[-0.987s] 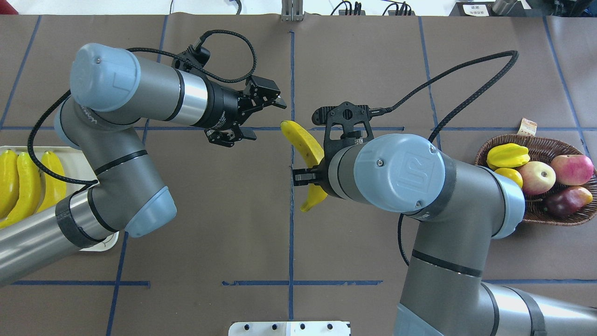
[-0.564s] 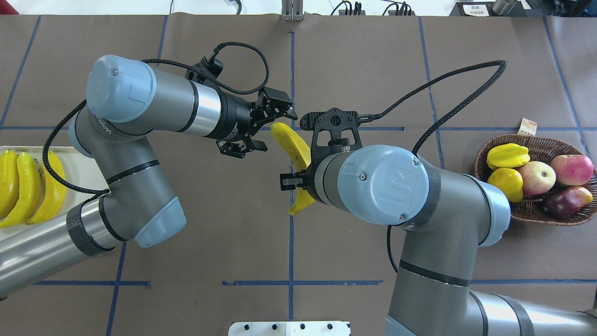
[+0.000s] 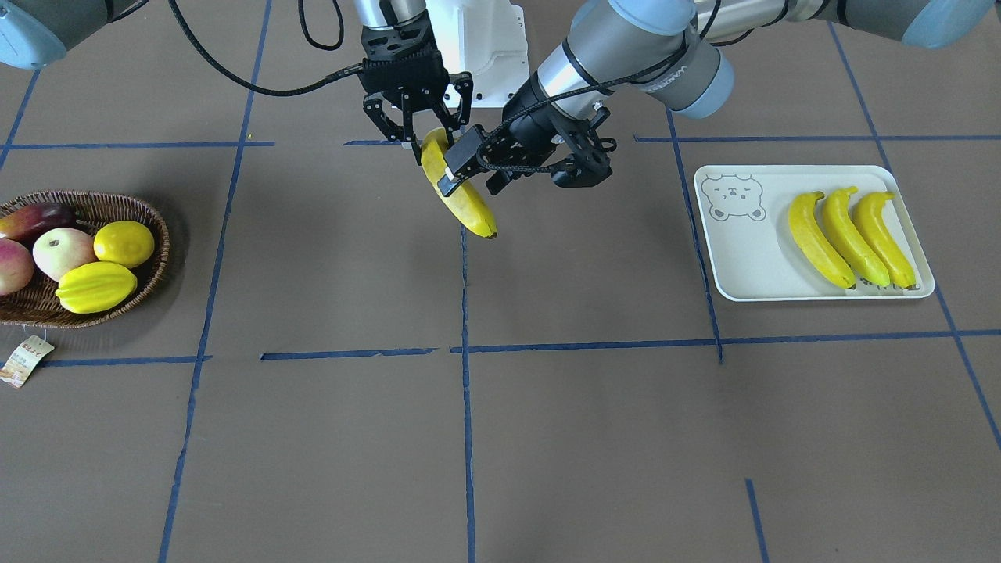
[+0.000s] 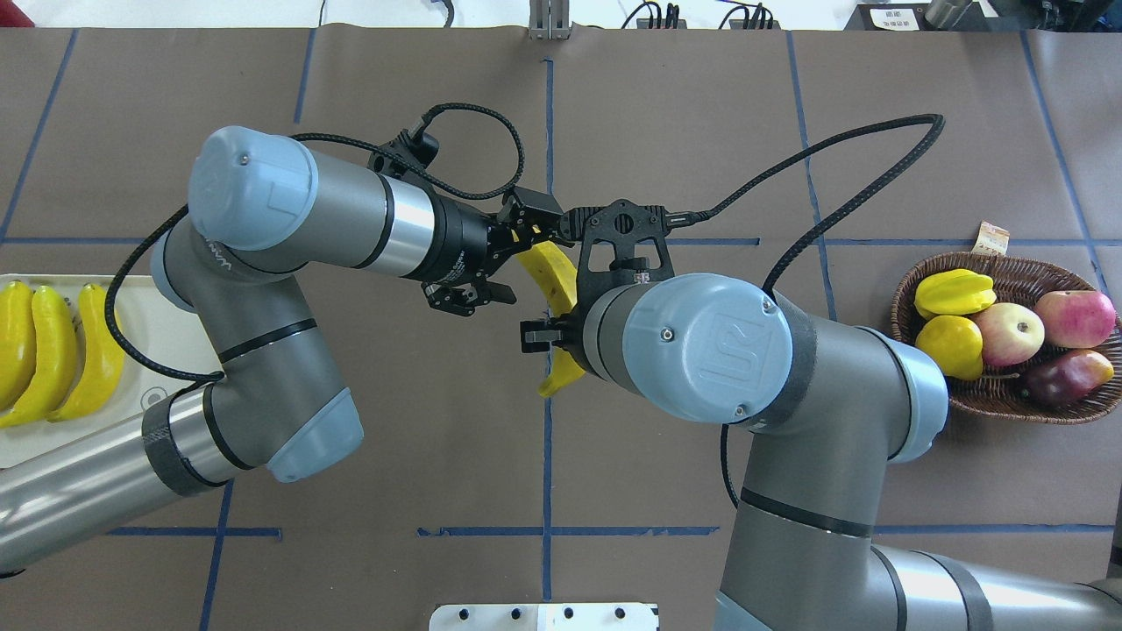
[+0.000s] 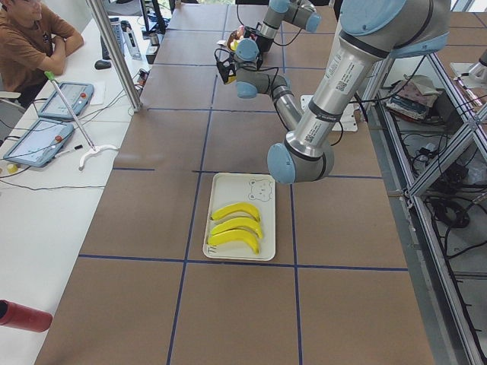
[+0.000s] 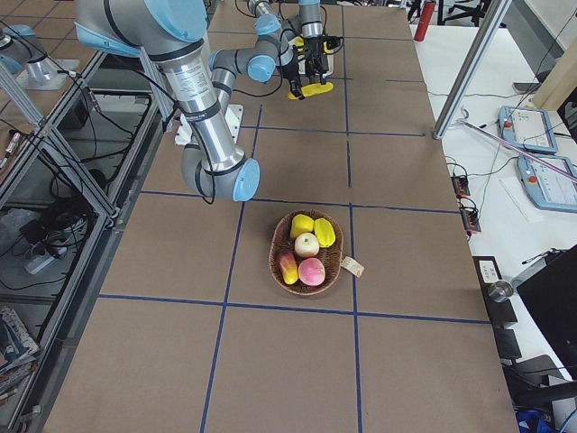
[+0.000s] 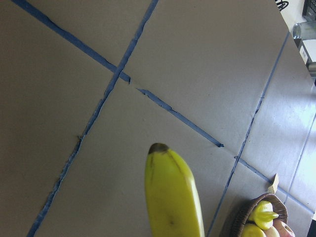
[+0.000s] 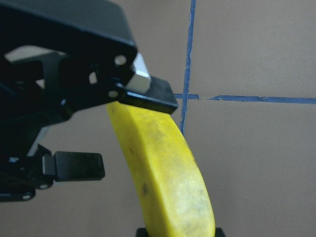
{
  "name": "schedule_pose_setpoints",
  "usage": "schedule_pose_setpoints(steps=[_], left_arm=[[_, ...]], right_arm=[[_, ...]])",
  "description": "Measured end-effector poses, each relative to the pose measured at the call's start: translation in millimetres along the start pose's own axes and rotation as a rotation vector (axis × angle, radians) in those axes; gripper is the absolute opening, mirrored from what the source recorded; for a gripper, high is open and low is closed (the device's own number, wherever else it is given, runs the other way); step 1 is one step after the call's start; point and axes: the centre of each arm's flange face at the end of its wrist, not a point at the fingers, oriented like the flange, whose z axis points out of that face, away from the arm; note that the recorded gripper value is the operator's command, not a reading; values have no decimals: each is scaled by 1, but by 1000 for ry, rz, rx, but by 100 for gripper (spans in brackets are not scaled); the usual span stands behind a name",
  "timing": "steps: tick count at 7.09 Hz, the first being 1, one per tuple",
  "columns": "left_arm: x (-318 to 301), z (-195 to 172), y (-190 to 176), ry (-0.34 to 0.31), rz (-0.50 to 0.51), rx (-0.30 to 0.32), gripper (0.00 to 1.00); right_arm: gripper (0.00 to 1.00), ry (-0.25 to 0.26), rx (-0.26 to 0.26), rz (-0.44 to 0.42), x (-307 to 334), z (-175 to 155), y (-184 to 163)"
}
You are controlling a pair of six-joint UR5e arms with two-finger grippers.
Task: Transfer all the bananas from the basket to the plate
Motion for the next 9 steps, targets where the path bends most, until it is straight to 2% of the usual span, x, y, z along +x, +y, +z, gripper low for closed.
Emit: schedule_pose_setpoints(steps=[1,2,3,4,5,6,9], left_arm=[[4,7,3,2,1,7,83],[7,10,4,6,2,11,40],[8,10,5,8,3,12,10],[7,10,5,8,4,13,0],[6,10,3,6,6,15,0],[5,9,2,5,9,17,0],[3,9,-1,1,8,22,0]], right_arm=[[1,-1,1,0,-2,0,-1],[1,0,1,0,-4,2,-1],[1,1,0,0,-4,2,-1],[6,0,0,0,-4,2,-1],[45,-1,0,-1,-4,1,-1],[99,-6,0,-1,-4,-1,-1],[100,-19,1,0,-3,-8,-2]])
